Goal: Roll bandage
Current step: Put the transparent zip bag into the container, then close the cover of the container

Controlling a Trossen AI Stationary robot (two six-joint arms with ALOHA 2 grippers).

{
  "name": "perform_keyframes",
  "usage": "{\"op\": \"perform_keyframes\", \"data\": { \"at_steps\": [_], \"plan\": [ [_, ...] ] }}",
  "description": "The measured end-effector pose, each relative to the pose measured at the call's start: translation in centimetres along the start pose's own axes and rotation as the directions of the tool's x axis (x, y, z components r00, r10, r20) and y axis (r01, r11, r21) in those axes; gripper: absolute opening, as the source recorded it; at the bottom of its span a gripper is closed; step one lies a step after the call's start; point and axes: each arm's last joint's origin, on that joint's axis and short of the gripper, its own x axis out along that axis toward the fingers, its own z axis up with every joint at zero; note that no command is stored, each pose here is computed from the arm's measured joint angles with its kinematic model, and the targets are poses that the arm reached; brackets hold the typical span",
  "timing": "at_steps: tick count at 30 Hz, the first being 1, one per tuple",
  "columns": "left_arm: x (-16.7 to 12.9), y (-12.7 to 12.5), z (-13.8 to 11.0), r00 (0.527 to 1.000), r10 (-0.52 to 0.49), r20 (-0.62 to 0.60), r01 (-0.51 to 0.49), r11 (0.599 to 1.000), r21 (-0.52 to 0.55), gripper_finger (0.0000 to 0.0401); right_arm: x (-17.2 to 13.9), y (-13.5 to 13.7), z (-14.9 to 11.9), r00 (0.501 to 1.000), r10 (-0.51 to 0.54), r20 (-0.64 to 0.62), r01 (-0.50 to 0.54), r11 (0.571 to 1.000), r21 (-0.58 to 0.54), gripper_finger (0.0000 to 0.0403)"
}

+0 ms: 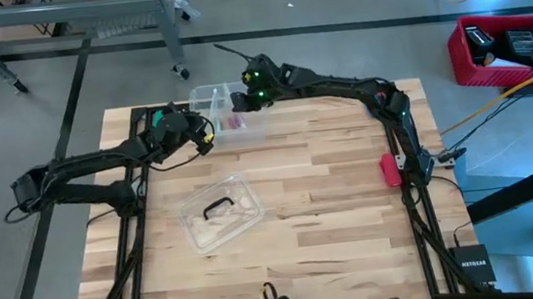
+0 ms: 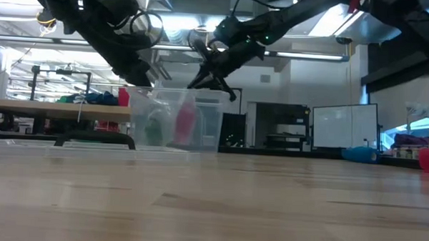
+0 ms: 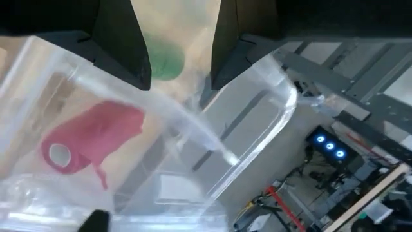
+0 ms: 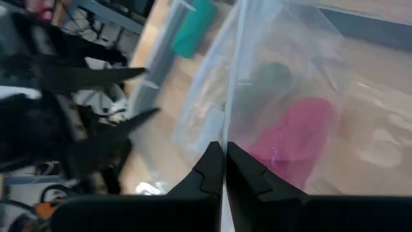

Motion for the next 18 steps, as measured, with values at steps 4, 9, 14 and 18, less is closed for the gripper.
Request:
{"op": "perform_keyframes", "data": {
  "at_steps": [4,9,14,18],
  "plan": [
    [0.0,0.0,0.0,1.0,-0.01,0.002,0.01,1.0,-0.001,0.0155,0.4,1.1,-0.3,0.999,0.044,0.023,-0.044,0.999,-0.009,0.0013],
    [0.0,0.0,0.0,1.0,-0.01,0.002,0.01,1.0,0.002,0.0155,0.7,1.7,-0.9,0.999,0.034,0.031,-0.034,0.999,-0.019,0.0024],
    [0.0,0.0,0.0,1.0,-0.009,0.004,0.009,1.0,0.004,0.0155,0.7,2.0,-0.8,0.997,0.058,0.05,-0.058,0.998,-0.007,0.0087],
    [0.0,0.0,0.1,1.0,-0.009,0.007,0.008,1.0,0.004,0.0155,0.7,2.6,-0.4,0.99,0.125,0.072,-0.124,0.992,-0.019,0.0139]
  ]
}}
